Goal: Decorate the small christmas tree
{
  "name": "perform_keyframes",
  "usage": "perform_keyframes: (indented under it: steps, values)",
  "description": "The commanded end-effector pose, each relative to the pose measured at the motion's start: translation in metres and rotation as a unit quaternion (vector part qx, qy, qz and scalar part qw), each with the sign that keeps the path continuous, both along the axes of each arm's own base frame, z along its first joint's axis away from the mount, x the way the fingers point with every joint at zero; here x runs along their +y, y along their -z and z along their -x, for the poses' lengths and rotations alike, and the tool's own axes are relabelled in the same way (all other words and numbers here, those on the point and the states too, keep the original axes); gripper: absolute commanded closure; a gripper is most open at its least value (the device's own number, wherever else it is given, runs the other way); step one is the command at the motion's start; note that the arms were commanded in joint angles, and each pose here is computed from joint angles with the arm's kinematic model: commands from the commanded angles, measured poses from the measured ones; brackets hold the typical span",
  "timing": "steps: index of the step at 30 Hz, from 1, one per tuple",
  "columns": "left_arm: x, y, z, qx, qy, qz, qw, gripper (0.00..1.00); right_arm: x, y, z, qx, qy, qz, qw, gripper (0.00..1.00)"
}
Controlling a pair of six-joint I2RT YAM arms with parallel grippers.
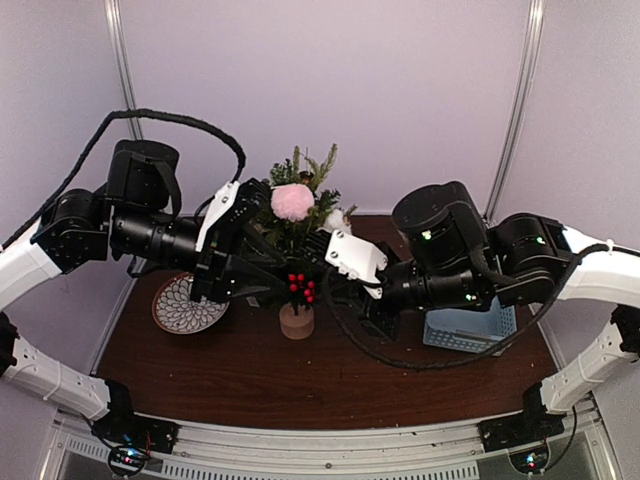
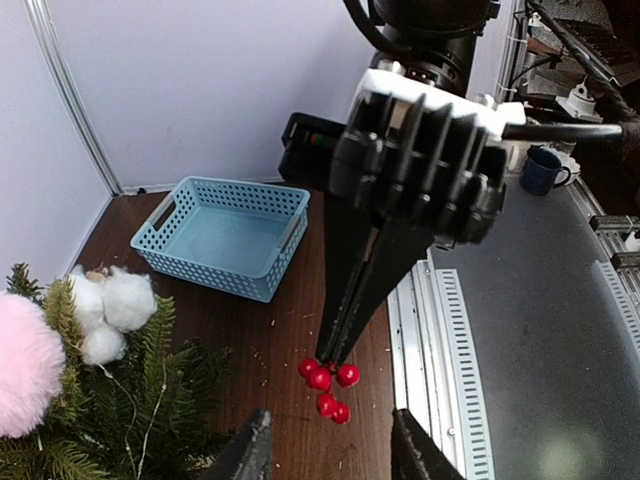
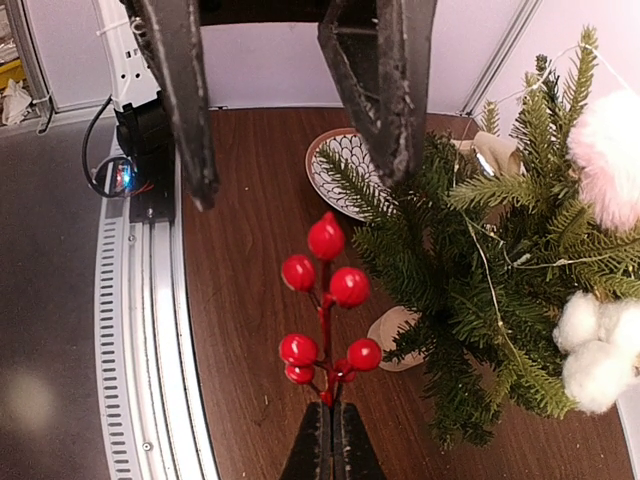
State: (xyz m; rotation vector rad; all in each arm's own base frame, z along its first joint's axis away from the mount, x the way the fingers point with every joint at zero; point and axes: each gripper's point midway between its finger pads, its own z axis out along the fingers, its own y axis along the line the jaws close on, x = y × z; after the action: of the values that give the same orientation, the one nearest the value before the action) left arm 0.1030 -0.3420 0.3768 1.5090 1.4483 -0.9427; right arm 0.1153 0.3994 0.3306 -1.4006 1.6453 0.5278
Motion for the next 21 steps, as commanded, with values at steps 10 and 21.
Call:
perform_keyframes:
  steps: [10, 21]
  values:
    - [-0.017, -0.005, 0.002, -0.019, 0.031, 0.027, 0.999, 0.75, 0.012, -0.012, 0.000, -0.011, -0.004, -0.021, 1.000, 1.00]
    - [-0.017, 0.004, 0.001, -0.011, 0.026, 0.022, 0.999, 0.74, 0.012, -0.013, -0.002, -0.011, 0.004, -0.028, 1.000, 1.00]
